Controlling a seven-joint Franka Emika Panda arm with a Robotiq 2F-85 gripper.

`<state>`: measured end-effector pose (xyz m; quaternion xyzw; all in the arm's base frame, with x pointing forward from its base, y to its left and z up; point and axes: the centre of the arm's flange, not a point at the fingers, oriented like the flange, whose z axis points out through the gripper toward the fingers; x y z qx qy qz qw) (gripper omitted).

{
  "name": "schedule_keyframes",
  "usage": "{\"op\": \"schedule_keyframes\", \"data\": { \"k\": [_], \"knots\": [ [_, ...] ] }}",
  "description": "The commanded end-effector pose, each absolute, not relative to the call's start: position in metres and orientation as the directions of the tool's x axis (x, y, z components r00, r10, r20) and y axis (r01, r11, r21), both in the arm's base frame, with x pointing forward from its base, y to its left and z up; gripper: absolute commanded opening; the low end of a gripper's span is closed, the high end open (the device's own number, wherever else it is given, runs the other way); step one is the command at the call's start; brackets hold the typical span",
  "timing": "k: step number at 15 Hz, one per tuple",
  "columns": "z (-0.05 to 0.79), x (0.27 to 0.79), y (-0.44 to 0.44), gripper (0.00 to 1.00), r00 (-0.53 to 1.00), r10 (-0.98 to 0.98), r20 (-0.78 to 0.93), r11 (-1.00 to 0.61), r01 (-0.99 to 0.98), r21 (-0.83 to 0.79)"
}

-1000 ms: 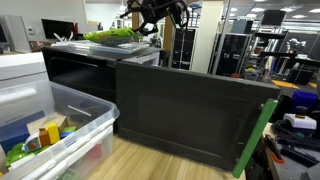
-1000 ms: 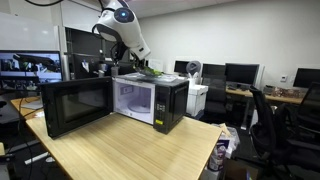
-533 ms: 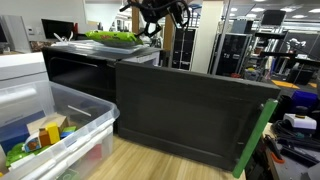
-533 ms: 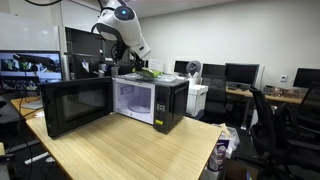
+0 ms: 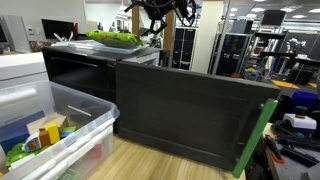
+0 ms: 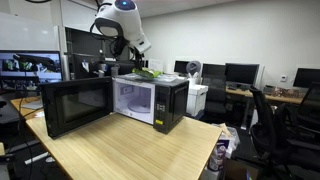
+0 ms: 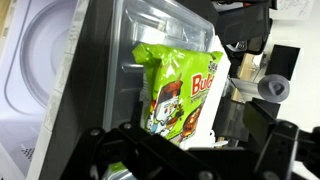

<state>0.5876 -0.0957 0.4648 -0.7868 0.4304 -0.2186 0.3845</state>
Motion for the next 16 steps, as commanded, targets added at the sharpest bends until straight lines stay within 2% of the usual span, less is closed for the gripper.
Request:
{"op": "schedule_keyframes", "data": {
  "k": [1, 11, 16],
  "knots": [
    [0.480, 0.562, -0.105, 1.00, 0.530, -0.848, -0.017, -0.335, -0.560, -0.758],
    [0.522, 0.514, -0.131, 1.00, 0.616, -0.781, -0.102, -0.453, -0.672, -0.586],
    [0.547, 0.476, -0.107, 1.00, 0.728, -0.632, -0.266, -0.510, -0.648, -0.565]
  ]
}}
